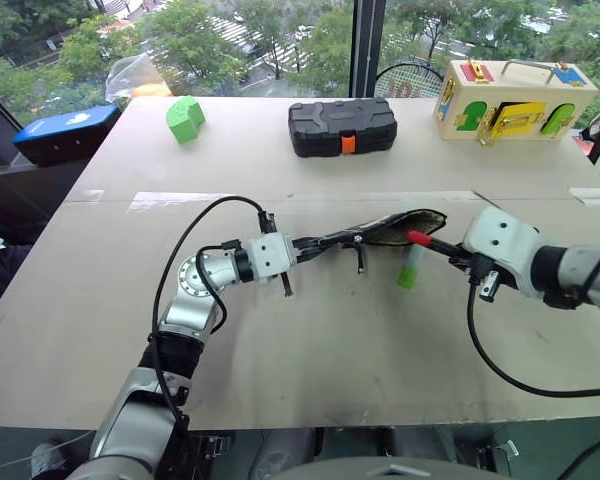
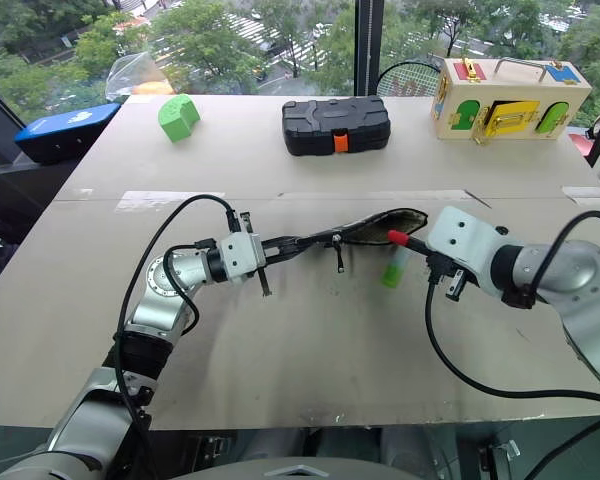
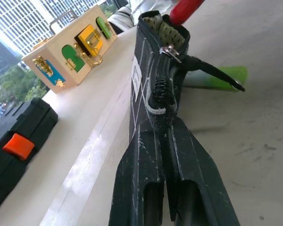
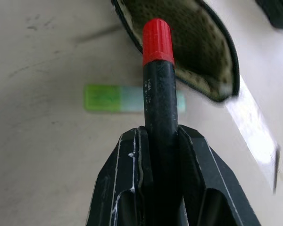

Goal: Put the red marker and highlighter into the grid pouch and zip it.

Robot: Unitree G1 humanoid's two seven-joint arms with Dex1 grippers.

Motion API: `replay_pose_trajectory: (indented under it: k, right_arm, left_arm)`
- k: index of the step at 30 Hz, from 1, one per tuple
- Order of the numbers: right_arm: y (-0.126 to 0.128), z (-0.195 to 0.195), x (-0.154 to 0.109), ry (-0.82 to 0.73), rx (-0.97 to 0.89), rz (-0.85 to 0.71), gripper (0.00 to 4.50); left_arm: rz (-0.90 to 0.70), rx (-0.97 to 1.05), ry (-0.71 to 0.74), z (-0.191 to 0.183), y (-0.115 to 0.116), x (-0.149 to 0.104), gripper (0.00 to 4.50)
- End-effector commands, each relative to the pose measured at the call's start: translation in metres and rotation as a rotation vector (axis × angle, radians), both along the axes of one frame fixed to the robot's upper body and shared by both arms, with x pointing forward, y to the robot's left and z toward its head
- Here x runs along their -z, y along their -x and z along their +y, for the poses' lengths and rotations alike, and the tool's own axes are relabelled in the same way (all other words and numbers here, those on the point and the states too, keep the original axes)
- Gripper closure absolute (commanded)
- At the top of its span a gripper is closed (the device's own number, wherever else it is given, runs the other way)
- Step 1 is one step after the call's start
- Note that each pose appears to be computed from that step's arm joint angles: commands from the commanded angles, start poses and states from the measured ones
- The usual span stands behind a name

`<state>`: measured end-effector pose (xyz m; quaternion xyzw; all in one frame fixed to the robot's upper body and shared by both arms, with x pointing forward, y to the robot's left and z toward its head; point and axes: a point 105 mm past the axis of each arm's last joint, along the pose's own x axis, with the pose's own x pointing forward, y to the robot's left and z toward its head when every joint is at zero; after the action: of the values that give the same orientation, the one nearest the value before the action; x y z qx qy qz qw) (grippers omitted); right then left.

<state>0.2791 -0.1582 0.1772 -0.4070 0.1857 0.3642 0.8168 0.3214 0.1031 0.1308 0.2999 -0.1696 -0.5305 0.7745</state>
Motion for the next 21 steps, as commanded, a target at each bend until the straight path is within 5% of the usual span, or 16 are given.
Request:
replay_pose_trajectory:
  k: [1, 5, 12, 17, 21]
  right_arm:
    - [-0.016, 0.008, -0.008, 0.077, -0.056, -0.051, 4.27]
    - [-0.033, 0.033, -0.013, 0.110, -0.137, -0.073, 4.27]
    - [-0.040, 0.050, -0.027, 0.068, -0.214, -0.072, 1.12]
    - [-0.014, 0.045, -0.060, -0.314, -0.096, 0.066, 1.12]
    - [-0.005, 0.039, -0.046, -0.512, 0.095, 0.133, 1.12]
  left_arm:
    - [-0.076, 0.046, 0.003, -0.007, 0.006, -0.013, 4.50]
    - [-0.081, 0.052, 0.003, -0.010, 0.009, -0.012, 4.50]
    - [-0.071, 0.004, 0.011, -0.003, 0.006, -0.013, 4.50]
    - [-0.053, -0.103, 0.017, 0.013, -0.005, -0.012, 4.50]
    - [-0.066, -0.199, 0.031, 0.028, -0.016, -0.018, 4.50]
